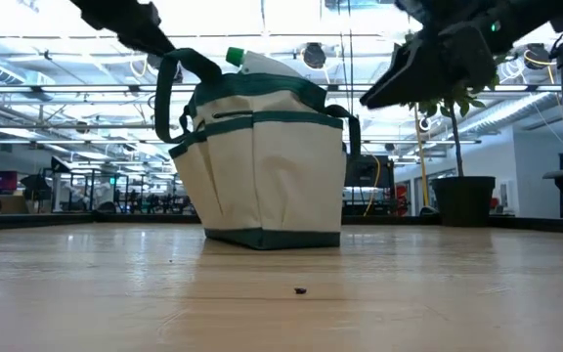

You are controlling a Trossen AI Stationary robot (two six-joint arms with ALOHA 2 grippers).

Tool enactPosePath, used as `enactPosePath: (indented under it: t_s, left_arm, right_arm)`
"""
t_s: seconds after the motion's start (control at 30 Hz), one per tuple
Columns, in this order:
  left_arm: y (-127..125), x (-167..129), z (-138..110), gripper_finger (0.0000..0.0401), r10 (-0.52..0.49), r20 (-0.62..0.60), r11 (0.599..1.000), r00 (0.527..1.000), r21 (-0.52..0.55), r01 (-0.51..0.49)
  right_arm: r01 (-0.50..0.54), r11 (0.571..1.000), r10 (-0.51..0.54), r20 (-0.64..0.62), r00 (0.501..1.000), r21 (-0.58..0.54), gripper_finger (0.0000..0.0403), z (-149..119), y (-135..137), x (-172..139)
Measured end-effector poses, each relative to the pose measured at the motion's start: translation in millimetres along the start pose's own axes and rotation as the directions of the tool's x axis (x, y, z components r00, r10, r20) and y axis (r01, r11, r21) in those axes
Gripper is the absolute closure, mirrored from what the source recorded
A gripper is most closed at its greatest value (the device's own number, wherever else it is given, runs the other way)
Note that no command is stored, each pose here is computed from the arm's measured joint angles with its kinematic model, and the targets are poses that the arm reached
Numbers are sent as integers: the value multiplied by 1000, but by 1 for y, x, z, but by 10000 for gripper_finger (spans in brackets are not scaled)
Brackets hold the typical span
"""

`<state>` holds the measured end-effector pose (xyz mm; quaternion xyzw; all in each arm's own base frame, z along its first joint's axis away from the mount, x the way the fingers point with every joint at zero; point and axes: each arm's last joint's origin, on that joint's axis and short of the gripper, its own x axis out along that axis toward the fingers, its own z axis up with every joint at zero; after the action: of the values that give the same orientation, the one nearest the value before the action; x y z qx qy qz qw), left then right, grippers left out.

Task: Pick & Place Garden tools in Gardening bag
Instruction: Return to Home Position

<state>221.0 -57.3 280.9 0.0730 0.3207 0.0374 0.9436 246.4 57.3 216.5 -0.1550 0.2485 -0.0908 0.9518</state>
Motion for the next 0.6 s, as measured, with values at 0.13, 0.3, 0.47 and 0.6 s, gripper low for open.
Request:
enactPosePath:
  t_s: [0.13, 0.3, 0.47, 0.6]
  left_arm:
    - [6, -20, -8, 233, 50, -33, 998, 998, -25, -51]
    - [20, -52, -16, 233, 154, 1, 988, 988, -28, -154]
    - [31, -77, -23, 250, 151, 44, 989, 988, -9, -151]
    - [36, -91, -26, 310, 148, 85, 988, 985, 27, -151]
  right_arm:
    - [63, 998, -64, 76, 995, 17, 191, 11, -14, -20]
    - [74, 997, -77, 168, 983, 21, 213, 21, -30, -47]
    - [33, 999, -33, 208, 978, 5, 271, 22, -40, -67]
    - [33, 999, -38, 241, 970, 26, 335, 24, -46, -78]
